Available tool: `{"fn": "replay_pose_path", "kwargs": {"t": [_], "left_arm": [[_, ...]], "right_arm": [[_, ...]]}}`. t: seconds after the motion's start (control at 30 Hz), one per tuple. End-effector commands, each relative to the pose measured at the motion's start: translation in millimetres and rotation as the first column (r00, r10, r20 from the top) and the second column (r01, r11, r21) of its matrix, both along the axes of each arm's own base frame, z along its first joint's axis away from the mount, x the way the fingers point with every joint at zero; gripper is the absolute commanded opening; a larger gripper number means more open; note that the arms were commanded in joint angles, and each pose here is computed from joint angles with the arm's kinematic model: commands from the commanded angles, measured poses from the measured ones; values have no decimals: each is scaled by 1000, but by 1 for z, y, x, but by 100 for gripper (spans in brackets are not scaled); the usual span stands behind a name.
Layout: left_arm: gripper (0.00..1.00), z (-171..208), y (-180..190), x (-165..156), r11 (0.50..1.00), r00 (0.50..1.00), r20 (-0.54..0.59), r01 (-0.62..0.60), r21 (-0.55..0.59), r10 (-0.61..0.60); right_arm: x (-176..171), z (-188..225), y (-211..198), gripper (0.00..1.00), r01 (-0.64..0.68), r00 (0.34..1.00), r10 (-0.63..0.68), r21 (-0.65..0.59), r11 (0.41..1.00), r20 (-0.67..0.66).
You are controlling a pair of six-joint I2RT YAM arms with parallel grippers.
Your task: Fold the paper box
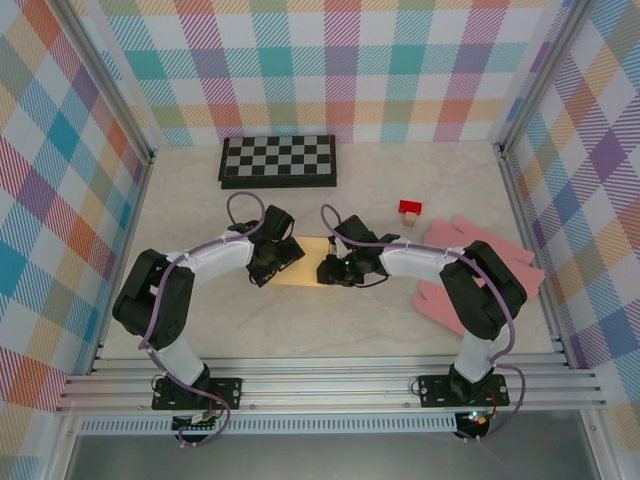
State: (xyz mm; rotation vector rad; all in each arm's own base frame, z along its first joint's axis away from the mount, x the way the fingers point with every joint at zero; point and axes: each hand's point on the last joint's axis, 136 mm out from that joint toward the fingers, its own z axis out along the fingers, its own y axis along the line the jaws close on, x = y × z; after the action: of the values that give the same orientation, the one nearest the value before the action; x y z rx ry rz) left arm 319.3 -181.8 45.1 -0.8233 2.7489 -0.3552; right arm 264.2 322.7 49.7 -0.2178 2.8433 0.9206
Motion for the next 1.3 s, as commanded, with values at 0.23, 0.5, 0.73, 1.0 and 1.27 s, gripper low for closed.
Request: {"fn": "replay_pose_path", "kwargs": {"t": [0.23,0.5,0.73,1.0,1.27], "left_arm": [[93,-17,9,-14,997,997,-72,16,73,-11],[92,-21,10,-16,997,997,-81,14,74,-8],[92,-24,11,-17,997,996,-85,11,78,-5],[92,-25,10,-17,997,996,-86,9,76,-2],[90,-27,9,-16,998,996,-87,11,69,-5]], "right_arm": [[18,4,-9,33,-22,993,34,-110,994,116],[15,-11,-12,27,-41,992,55,-124,991,111],[7,-18,-11,34,-31,997,38,-103,994,60],[6,-13,-2,34,-41,998,44,-51,998,43],[10,-15,-2,34,-58,995,63,-69,996,72]]}}
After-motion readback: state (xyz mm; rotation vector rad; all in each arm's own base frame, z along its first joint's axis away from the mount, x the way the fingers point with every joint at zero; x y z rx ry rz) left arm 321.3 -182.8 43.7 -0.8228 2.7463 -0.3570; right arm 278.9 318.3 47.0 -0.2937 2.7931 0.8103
